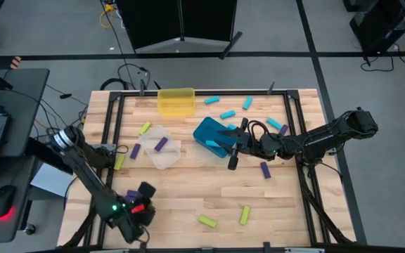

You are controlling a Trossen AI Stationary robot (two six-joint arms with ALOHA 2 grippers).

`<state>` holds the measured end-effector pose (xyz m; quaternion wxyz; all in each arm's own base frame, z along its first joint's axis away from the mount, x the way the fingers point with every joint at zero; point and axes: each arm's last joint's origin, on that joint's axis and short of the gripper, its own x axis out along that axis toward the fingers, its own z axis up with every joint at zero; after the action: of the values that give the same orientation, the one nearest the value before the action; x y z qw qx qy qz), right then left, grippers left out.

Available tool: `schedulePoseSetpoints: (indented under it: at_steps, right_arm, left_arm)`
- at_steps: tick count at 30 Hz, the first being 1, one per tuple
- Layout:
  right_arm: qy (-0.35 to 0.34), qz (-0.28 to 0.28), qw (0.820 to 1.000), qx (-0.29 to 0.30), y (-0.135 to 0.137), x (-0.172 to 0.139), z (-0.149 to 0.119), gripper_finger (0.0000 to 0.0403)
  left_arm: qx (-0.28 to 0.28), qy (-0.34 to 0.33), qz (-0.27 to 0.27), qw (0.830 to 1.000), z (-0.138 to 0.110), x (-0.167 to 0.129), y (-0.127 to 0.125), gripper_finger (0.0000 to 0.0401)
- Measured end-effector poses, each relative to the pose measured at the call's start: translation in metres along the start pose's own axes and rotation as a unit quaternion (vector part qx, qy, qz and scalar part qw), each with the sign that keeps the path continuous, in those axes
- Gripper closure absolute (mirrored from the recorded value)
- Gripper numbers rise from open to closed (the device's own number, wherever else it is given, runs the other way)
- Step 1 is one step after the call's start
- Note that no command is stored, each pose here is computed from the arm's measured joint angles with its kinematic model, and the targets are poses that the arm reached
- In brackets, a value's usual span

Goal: Sort blocks
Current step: Put the green block into the yellow bin

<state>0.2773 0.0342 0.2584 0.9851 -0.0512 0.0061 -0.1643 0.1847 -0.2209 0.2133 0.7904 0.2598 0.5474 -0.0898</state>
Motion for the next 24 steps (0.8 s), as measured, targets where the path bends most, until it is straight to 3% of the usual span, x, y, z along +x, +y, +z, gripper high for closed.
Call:
schedulePoseSetpoints:
  at_steps: [10,17,24]
  right_arm:
    - [-0.003,0.003,1.000,-0.002,0.000,0.000,0.001,0.0230]
    - [-0.019,0.002,1.000,-0.004,0.000,0.000,0.004,0.0230]
    - [-0.024,0.001,1.000,-0.003,0.000,0.000,0.005,0.0230]
  left_arm:
    - [-0.077,-0.047,0.108,0.990,-0.008,-0.033,0.076,0.0292]
    - [-0.138,-0.064,0.205,0.967,-0.012,-0.039,0.137,0.0292]
    - [-0.193,-0.057,0.260,0.944,-0.014,-0.028,0.198,0.0291]
